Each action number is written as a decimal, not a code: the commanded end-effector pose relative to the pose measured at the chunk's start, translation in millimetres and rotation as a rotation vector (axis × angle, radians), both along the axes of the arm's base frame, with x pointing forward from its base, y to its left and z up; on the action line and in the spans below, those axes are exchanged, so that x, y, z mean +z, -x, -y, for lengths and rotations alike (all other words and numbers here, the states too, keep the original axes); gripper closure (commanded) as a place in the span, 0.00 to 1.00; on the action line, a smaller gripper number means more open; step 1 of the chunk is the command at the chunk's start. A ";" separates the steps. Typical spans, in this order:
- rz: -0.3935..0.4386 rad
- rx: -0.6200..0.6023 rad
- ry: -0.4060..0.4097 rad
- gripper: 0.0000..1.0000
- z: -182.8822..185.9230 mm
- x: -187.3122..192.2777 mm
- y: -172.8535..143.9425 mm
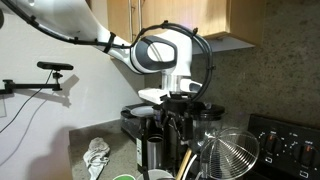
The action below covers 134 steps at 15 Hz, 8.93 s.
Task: Take the wooden spoon and stir the contents in the bowl
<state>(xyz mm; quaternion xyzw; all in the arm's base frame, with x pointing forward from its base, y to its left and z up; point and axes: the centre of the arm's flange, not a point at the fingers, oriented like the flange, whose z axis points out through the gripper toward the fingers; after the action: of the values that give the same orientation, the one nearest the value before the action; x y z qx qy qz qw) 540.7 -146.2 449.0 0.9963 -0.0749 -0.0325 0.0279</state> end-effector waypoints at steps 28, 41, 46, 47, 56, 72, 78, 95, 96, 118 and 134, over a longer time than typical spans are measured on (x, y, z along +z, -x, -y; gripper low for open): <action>0.027 -0.067 0.044 0.26 47.3 -5.1 23.6; 0.149 -0.057 0.050 0.99 48.9 -16.9 15.2; 0.164 -0.029 0.038 0.94 33.2 -13.7 11.5; 0.169 -0.026 0.036 0.94 30.7 -11.0 11.9; 0.159 -0.026 0.067 0.94 22.0 17.9 33.6; 0.295 -0.018 0.086 0.94 0.4 148.6 62.8; 0.414 -0.038 0.067 0.94 -19.4 197.2 68.8; 0.415 -0.073 0.017 0.94 -37.6 90.1 68.3; 0.410 -0.068 0.010 0.94 -36.9 77.2 69.6; 0.434 0.022 0.027 0.94 -83.6 -1.6 49.4; 0.388 0.003 0.139 0.94 -93.9 -2.9 53.7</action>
<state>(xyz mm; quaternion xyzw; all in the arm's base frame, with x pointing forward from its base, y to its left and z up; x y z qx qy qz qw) 491.9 -49.3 450.8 0.9779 -0.0679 0.1710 0.0995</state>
